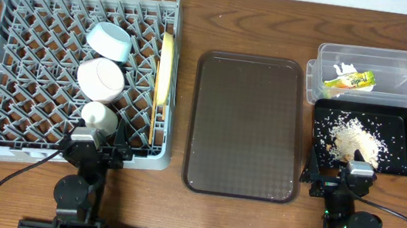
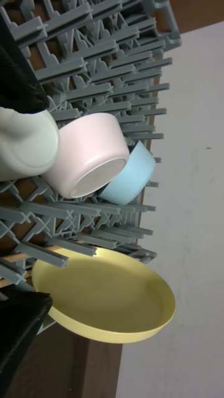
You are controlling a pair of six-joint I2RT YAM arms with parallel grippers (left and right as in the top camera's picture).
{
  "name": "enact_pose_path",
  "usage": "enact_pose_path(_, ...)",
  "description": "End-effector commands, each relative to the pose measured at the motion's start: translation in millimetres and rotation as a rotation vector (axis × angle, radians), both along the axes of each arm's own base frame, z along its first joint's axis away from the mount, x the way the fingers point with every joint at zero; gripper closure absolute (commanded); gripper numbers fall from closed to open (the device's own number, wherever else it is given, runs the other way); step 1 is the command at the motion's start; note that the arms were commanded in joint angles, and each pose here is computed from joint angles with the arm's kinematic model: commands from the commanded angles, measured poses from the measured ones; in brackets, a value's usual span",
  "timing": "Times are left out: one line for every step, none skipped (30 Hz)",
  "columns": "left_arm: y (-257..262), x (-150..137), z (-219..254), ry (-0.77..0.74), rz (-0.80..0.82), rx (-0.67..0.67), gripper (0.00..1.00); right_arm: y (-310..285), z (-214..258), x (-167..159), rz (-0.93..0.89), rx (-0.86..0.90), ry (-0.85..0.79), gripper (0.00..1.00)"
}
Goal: Sort waste into correct bins and load items into the dishwasher rack
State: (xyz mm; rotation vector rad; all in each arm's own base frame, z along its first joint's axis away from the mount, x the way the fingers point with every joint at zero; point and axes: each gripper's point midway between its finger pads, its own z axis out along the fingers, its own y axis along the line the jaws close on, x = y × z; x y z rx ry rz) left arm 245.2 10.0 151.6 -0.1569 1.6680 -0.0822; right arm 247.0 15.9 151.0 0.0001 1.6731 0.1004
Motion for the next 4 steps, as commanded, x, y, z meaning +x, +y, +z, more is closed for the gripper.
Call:
enact_pose_path(-0.6,-1.1,-15.6,0.055,-0.003,0.003,0.07,2.4,-0.8,-0.3,0.01,-0.012,0.001,0.01)
enact_pose_path(-0.6,-1.1,-15.6,0.055,-0.003,0.003,0.07,2.3,-0.9,-0.4,0.01,-0.012,0.002,0.01)
enact_pose_path(-0.6,-1.1,-15.6,0.055,-0.003,0.003,0.07,2.4,-0.9,-0.4,0.01,-0.012,0.002,0.01)
enact_pose_path(-0.5,-1.1,-15.6,0.055,-0.002,0.003,0.07,2.4,-0.9,-0.4,0.01,-0.012,0.002,0.01)
